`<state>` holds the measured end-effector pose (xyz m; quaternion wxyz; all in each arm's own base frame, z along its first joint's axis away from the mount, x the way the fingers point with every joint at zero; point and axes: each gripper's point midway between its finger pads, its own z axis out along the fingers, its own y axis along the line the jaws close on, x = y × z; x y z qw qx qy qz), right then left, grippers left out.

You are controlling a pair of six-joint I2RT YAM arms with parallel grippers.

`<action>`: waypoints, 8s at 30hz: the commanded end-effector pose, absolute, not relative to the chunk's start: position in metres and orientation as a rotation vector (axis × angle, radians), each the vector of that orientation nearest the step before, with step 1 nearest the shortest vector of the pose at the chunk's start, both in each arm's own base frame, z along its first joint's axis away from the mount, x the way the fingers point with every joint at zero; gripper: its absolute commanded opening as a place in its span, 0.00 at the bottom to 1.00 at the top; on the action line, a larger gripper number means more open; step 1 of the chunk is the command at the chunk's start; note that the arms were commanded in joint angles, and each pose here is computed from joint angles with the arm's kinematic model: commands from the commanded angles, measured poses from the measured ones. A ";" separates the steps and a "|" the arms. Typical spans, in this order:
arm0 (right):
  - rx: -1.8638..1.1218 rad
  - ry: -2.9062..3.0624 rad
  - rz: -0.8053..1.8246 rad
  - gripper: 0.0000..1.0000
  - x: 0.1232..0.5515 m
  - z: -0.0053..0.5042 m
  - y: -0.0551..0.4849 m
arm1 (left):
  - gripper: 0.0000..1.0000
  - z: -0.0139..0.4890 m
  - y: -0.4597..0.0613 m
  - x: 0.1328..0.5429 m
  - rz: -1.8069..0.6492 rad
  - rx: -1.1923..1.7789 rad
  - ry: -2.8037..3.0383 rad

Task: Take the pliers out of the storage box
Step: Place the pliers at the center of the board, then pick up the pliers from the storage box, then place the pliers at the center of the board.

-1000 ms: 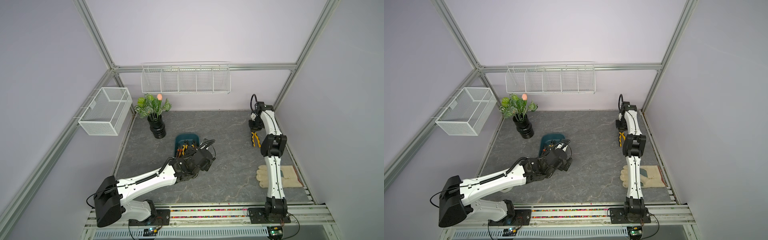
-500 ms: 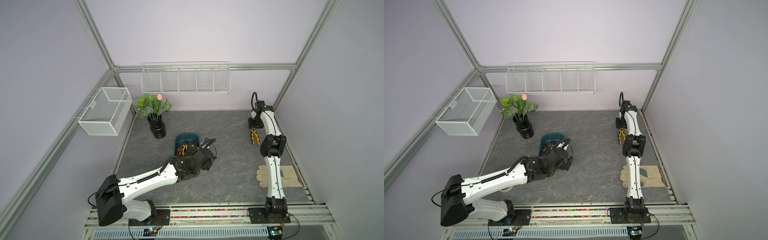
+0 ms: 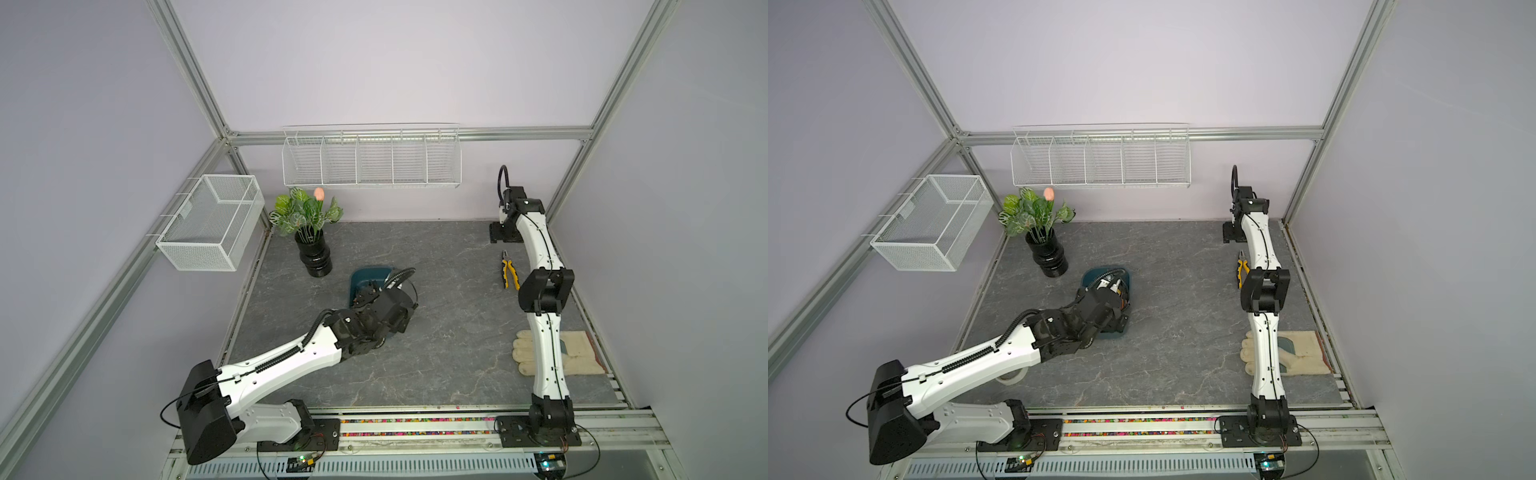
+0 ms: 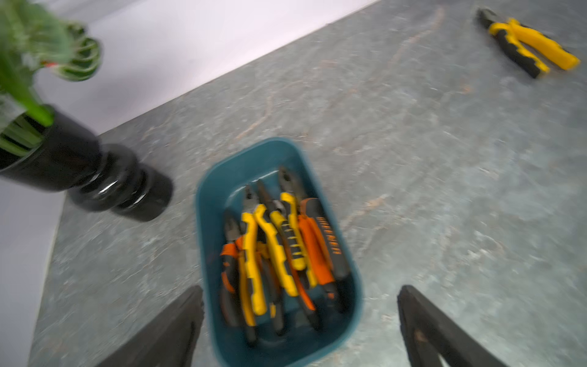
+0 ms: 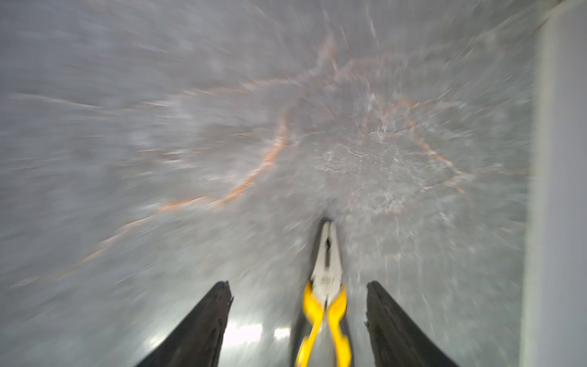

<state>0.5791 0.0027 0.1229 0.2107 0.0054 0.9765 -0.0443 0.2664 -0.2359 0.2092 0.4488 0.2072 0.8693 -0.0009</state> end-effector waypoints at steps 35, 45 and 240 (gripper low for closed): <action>-0.175 2.750 0.238 0.67 0.367 0.111 0.141 | 0.37 0.076 -0.183 0.319 -0.052 0.077 2.871; -0.175 2.763 0.241 0.67 0.365 0.102 0.141 | 0.35 0.058 -0.180 0.320 -0.022 0.063 2.884; 0.056 2.998 0.102 0.38 0.553 0.007 0.024 | 0.66 0.177 -0.245 0.262 -0.047 0.393 2.115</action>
